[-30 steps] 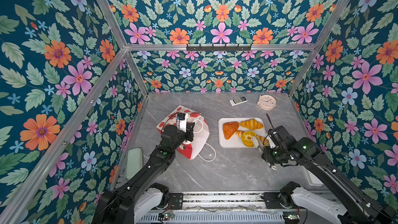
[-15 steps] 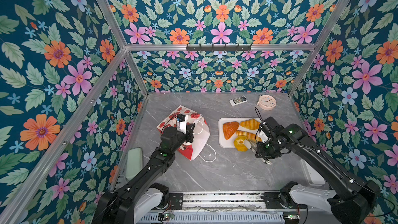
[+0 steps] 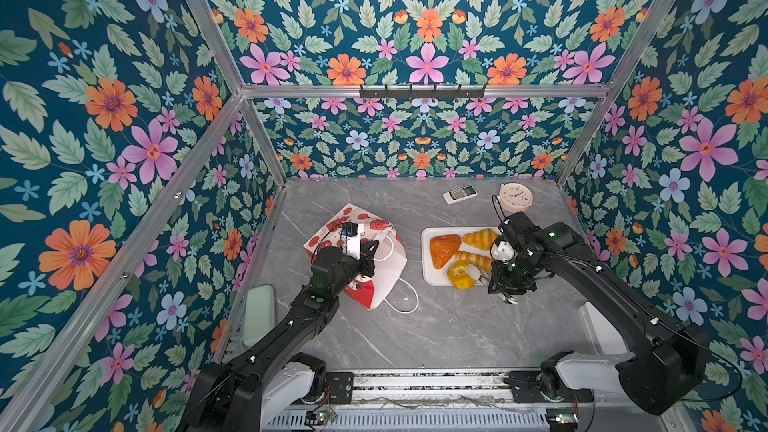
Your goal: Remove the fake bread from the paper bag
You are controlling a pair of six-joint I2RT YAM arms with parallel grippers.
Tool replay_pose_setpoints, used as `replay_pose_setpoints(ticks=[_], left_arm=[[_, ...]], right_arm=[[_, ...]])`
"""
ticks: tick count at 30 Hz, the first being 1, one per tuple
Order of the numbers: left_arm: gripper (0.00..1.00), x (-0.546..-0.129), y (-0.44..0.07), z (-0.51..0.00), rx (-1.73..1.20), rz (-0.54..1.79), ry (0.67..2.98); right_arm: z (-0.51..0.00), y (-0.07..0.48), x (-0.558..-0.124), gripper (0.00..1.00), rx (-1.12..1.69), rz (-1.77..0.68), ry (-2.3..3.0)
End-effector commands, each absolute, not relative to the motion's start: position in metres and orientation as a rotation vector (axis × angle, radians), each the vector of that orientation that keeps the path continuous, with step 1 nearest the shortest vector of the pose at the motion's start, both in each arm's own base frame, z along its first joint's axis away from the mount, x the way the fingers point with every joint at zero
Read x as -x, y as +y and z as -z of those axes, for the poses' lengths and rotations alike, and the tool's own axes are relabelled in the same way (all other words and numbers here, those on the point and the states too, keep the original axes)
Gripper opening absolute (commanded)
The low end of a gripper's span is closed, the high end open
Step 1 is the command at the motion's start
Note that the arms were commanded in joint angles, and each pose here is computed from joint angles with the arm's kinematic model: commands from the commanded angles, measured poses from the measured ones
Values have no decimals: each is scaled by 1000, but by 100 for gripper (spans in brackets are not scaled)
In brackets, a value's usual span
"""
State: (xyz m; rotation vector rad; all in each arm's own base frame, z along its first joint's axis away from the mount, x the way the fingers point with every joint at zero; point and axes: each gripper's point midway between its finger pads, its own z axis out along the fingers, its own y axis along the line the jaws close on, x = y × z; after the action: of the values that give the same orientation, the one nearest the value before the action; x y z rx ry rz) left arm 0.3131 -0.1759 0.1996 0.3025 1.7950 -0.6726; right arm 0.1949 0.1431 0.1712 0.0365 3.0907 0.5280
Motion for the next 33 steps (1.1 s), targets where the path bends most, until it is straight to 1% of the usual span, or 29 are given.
replay_pose_setpoints(ticks=[1,8,18,24,33], left_arm=[[0,-315,-180,-212,-307,701,1740],[0,-317,-182,-209,-304,714,1748],[0,-317,-182,-208,-302,716,1752],[0,-316,-183,-209,-305,723,1750],[0,-316,-184,-207,-306,730,1756]], right_arm=[[-178,152,-201,31,-21,-633,3060],[-187,159,-212,37,-45,-731,3016],[-194,168,-223,39,-61,-808,2974],[-187,154,-224,39,-84,-698,2979],[-175,140,-214,39,-129,-646,2985]])
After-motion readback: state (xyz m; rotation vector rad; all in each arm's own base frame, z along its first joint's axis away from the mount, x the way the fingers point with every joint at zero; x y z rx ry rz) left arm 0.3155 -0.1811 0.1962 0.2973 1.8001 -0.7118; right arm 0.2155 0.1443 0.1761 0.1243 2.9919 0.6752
